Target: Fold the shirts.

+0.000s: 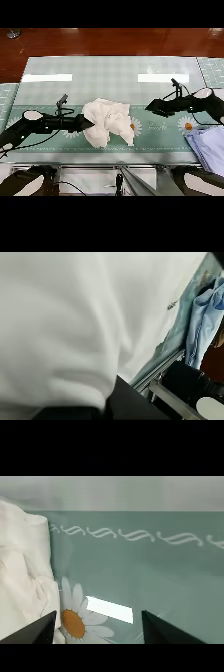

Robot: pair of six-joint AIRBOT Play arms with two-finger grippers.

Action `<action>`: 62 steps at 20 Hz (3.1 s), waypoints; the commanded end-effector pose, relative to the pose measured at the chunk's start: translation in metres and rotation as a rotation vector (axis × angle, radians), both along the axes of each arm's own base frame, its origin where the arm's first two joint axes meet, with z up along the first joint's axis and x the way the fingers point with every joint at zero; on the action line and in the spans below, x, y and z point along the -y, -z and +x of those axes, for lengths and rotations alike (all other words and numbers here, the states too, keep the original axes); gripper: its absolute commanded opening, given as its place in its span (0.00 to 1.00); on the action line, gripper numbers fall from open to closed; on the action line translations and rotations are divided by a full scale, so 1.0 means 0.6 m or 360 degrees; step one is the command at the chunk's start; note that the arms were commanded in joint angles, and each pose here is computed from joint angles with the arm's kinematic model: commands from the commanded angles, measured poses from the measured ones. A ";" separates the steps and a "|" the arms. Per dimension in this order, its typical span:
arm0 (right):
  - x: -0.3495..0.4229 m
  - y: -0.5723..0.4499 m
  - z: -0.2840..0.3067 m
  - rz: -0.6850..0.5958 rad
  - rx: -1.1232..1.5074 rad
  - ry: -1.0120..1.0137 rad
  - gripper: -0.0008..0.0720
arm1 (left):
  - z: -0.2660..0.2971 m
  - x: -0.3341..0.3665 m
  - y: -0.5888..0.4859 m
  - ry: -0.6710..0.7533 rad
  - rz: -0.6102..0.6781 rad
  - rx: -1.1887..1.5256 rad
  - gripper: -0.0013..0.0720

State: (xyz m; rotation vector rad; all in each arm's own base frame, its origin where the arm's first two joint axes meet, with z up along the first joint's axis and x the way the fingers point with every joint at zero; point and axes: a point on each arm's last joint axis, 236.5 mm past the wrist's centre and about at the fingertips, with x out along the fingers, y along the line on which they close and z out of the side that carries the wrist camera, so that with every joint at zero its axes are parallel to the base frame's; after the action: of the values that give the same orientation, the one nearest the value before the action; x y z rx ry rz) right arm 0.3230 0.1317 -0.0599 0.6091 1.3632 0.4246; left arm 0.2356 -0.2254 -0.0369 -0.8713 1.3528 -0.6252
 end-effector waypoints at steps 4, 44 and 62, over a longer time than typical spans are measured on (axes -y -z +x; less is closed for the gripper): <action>-0.113 0.033 0.050 0.0017 -0.0049 -0.0150 0.86 | 0.058 0.017 -0.061 -0.0024 -0.0137 0.0216 0.05; 0.183 -0.907 -0.315 -0.0920 0.2076 0.0480 0.04 | -0.055 -0.292 -0.819 -0.0677 0.1140 0.2031 0.05; 0.288 -0.150 -0.010 -0.0945 0.0436 0.0575 0.04 | 0.244 -0.140 -0.157 -0.0321 0.0589 0.0732 0.05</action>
State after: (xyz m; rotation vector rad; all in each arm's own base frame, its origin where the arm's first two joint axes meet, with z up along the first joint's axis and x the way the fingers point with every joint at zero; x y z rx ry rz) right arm 0.2844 -0.0164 0.0814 0.1829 0.9889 -0.1070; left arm 0.3517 -0.1318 0.1060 -0.4311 0.8563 -0.4198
